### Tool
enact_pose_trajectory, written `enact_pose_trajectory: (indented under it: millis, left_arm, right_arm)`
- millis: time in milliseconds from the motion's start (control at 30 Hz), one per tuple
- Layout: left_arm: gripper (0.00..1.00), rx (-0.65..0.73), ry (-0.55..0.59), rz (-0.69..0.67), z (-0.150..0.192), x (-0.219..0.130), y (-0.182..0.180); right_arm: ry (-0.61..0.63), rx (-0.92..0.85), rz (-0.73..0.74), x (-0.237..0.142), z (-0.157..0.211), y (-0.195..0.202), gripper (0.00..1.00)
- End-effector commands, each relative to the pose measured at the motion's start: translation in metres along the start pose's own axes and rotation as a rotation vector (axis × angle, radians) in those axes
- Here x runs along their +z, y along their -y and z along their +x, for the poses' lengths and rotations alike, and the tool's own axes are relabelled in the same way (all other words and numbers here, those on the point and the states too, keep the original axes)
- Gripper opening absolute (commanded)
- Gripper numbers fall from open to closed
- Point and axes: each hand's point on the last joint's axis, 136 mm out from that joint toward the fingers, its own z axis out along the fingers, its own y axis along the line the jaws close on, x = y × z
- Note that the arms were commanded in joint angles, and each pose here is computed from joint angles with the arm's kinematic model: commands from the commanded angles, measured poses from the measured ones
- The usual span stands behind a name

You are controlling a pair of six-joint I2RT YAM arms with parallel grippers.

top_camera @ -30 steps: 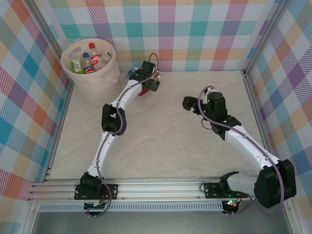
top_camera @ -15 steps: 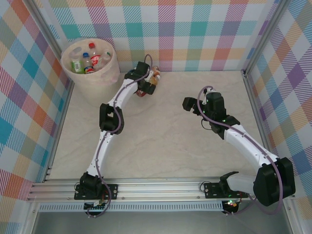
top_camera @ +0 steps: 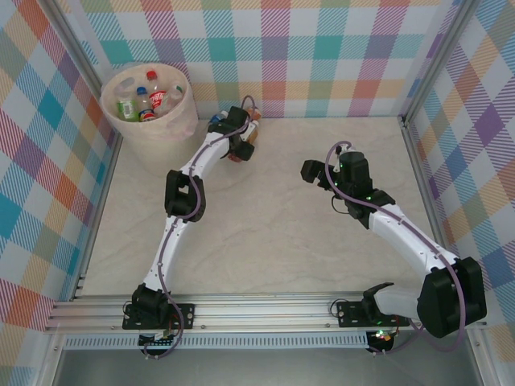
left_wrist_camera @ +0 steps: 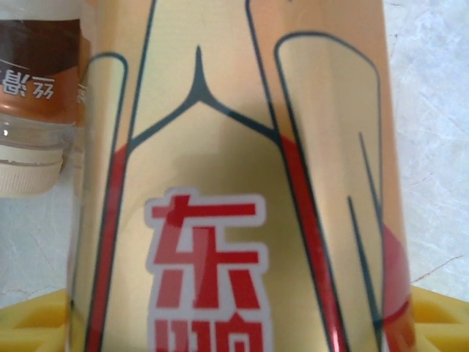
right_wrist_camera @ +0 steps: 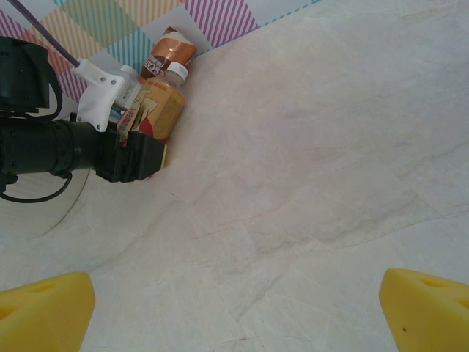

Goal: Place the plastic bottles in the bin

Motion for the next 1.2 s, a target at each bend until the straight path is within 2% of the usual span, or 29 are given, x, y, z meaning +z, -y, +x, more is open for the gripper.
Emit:
enact_pose_trajectory:
  millis: [0, 233, 433, 533, 700, 800, 967, 1167]
  left_arm:
    - [0.64, -0.038, 0.067, 0.037, -0.023, -0.043, 0.003]
    - [0.6, -0.059, 0.14, 0.102, -0.038, -0.084, 0.015]
    - [0.57, -0.076, 0.226, 0.212, -0.05, -0.131, 0.029]
    - [0.56, -0.087, 0.281, 0.263, -0.057, -0.158, 0.035]
    - [0.55, -0.12, 0.38, 0.322, -0.066, -0.207, 0.039]
    - [0.54, -0.134, 0.445, 0.334, -0.071, -0.239, 0.037]
    - [0.52, -0.184, 0.524, 0.263, -0.077, -0.284, 0.015]
    - [0.51, -0.323, 0.594, 0.05, -0.072, -0.33, -0.045]
  right_arm:
    - [0.026, 0.009, -0.014, -0.003, -0.013, -0.006, 1.0]
    - [0.028, 0.011, -0.029, -0.005, -0.014, -0.009, 1.0]
    - [0.049, 0.009, -0.071, -0.005, -0.02, -0.018, 1.0]
    - [0.058, 0.005, -0.129, -0.006, -0.024, -0.029, 1.0]
    - [0.042, -0.042, -0.307, -0.011, -0.025, -0.063, 1.0]
    - [0.029, -0.049, -0.346, -0.012, -0.025, -0.071, 1.0]
    - [0.027, -0.041, -0.337, -0.011, -0.025, -0.071, 1.0]
    - [0.033, -0.028, -0.308, -0.009, -0.026, -0.066, 1.0]
